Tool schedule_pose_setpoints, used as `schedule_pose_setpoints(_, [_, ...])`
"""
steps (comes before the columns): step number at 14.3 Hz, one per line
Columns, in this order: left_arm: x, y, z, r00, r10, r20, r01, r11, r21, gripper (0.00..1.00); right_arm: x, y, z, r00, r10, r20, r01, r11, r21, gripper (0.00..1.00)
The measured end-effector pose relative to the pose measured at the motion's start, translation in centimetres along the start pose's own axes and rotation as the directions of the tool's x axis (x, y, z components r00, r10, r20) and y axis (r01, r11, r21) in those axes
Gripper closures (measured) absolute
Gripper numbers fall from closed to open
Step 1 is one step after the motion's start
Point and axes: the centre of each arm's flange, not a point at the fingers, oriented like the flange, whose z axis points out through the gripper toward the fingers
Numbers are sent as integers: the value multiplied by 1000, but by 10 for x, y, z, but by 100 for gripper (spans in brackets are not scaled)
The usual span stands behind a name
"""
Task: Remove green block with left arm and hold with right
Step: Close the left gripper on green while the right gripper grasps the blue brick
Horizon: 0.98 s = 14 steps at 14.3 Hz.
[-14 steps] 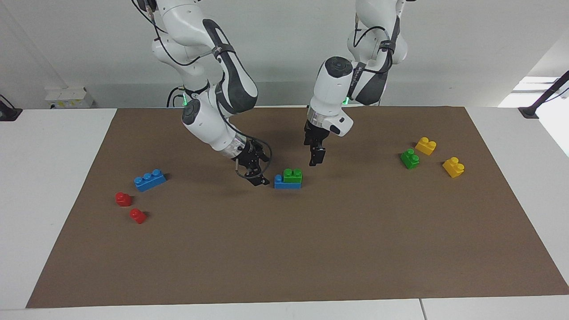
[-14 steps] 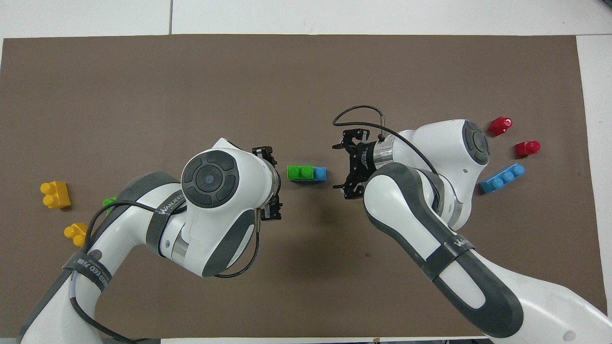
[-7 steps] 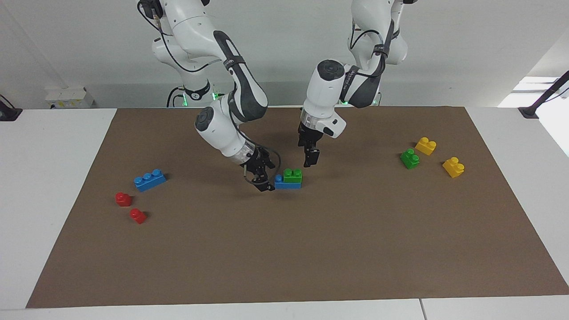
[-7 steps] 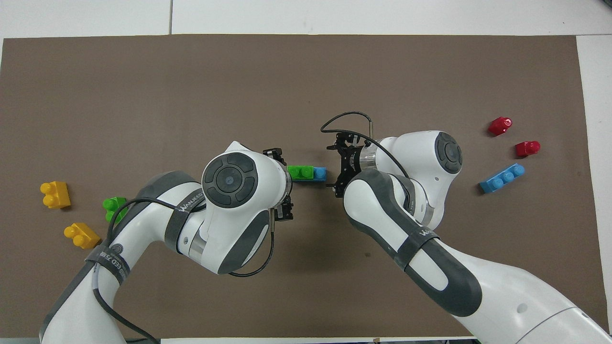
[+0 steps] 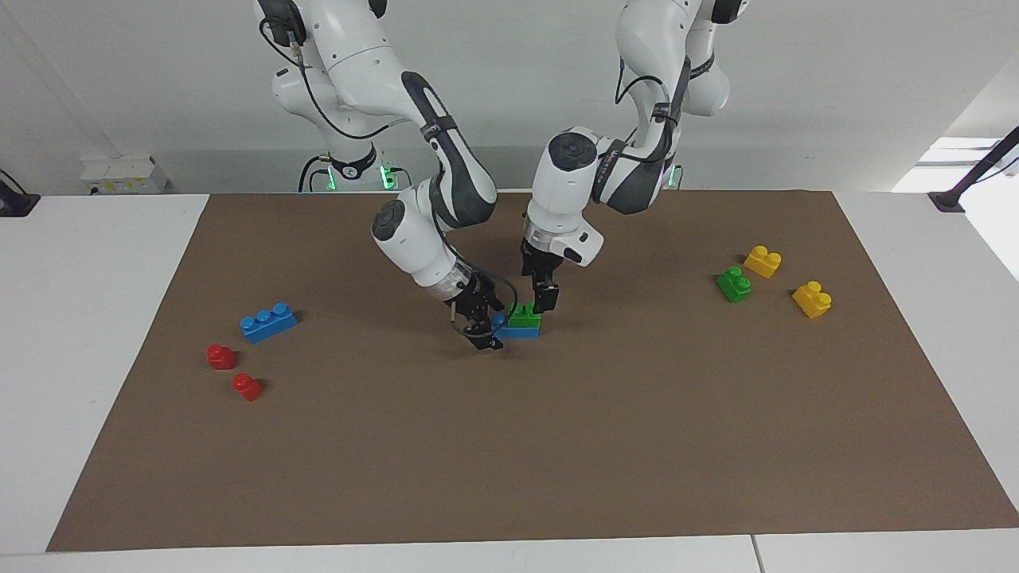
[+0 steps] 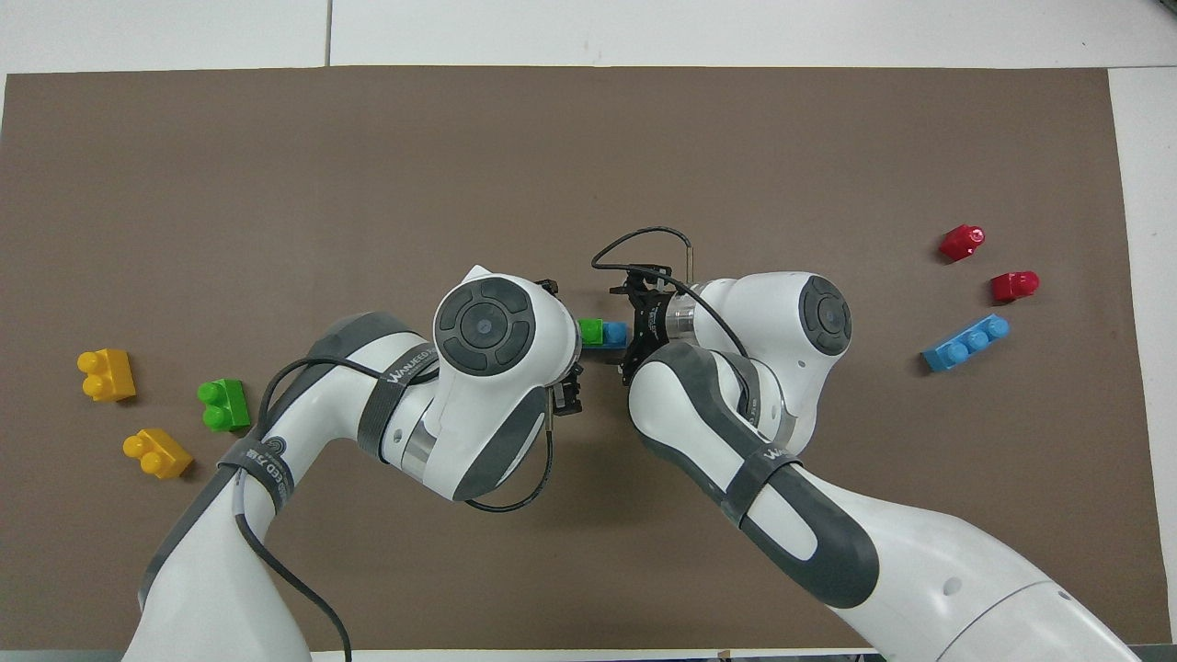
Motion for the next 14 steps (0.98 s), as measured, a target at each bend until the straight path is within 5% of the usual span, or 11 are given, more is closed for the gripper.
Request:
schedule_pose_setpoints(3, [-2, 4, 11, 1000, -8, -9, 8, 1000, 2, 0, 7, 0, 11, 1000, 7, -15, -7, 1000, 14, 0])
schedule_pose_setpoints(5, [-3, 6, 14, 1000, -13, -5, 13, 1000, -3, 0, 10, 0, 15, 1000, 12, -21, -11, 1000, 22, 12])
schedule_pose_setpoints(10, [-4, 8, 22, 1000, -17, 2, 17, 1000, -11, 0, 4, 0, 14, 1000, -2, -17, 2, 1000, 29, 60])
schedule_pose_setpoints(14, [-3, 9, 27, 1000, -18, -3, 18, 1000, -11, 0, 2, 2, 15, 996, -87, -21, 88, 996, 32, 64])
